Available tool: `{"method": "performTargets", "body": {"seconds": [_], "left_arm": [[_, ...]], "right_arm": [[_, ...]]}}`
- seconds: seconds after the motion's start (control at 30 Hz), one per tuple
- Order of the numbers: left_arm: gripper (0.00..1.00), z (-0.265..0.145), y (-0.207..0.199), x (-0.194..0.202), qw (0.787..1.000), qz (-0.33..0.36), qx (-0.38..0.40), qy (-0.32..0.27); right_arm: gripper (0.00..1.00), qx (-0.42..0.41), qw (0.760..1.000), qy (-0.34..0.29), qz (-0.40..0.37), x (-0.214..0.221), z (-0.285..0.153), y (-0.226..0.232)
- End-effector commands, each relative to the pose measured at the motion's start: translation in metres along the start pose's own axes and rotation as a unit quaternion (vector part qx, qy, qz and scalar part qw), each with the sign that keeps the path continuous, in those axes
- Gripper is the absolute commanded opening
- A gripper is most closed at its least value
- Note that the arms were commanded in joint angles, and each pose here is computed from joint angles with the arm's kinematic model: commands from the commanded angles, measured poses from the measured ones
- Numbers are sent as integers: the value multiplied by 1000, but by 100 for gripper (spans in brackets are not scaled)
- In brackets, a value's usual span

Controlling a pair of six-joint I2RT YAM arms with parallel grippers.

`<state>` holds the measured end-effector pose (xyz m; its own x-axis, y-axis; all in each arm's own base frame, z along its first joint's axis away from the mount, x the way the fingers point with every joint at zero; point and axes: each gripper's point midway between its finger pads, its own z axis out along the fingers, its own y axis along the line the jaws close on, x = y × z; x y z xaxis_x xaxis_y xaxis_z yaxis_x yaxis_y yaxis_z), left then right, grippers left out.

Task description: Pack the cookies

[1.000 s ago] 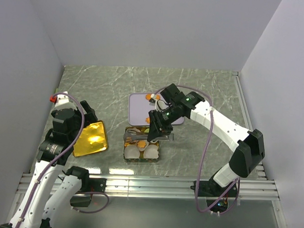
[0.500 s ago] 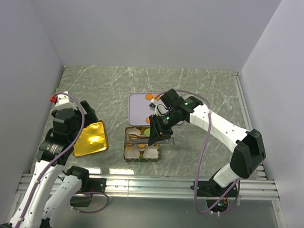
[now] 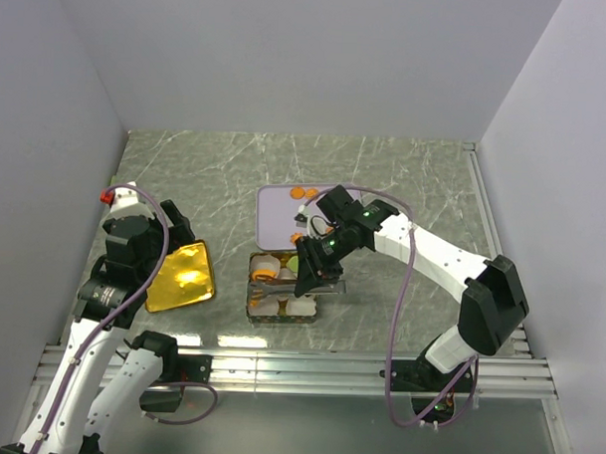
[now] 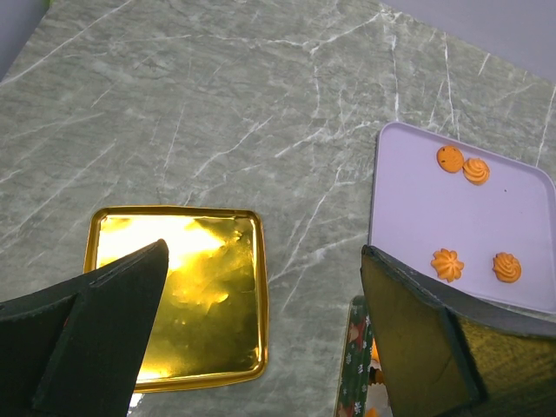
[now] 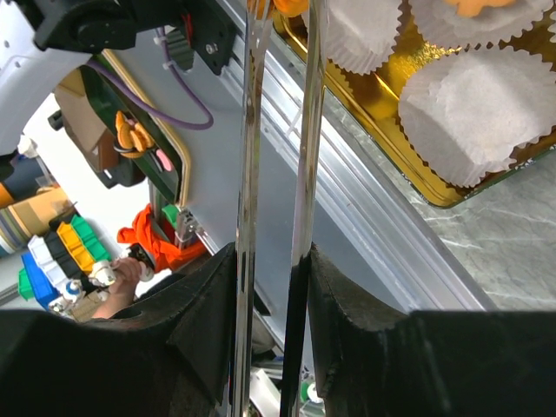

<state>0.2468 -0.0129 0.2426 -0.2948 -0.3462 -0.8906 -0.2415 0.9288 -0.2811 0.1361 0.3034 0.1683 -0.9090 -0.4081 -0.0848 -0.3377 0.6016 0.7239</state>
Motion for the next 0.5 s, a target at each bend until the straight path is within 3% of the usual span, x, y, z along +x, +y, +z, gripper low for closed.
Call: {"method": "performTargets", "body": {"seconds": [0.0, 0.33, 0.47], "left_arm": [[98, 0, -6, -6, 1000, -1, 12, -10], [98, 0, -6, -6, 1000, 0, 13, -10], [99, -1, -5, -7, 1000, -1, 11, -12]], "right_arm": [[41, -11, 1000, -2, -25, -1, 5, 3], [42, 8, 999, -25, -31, -9, 12, -6], [48, 19, 999, -20, -39, -6, 12, -9]]}}
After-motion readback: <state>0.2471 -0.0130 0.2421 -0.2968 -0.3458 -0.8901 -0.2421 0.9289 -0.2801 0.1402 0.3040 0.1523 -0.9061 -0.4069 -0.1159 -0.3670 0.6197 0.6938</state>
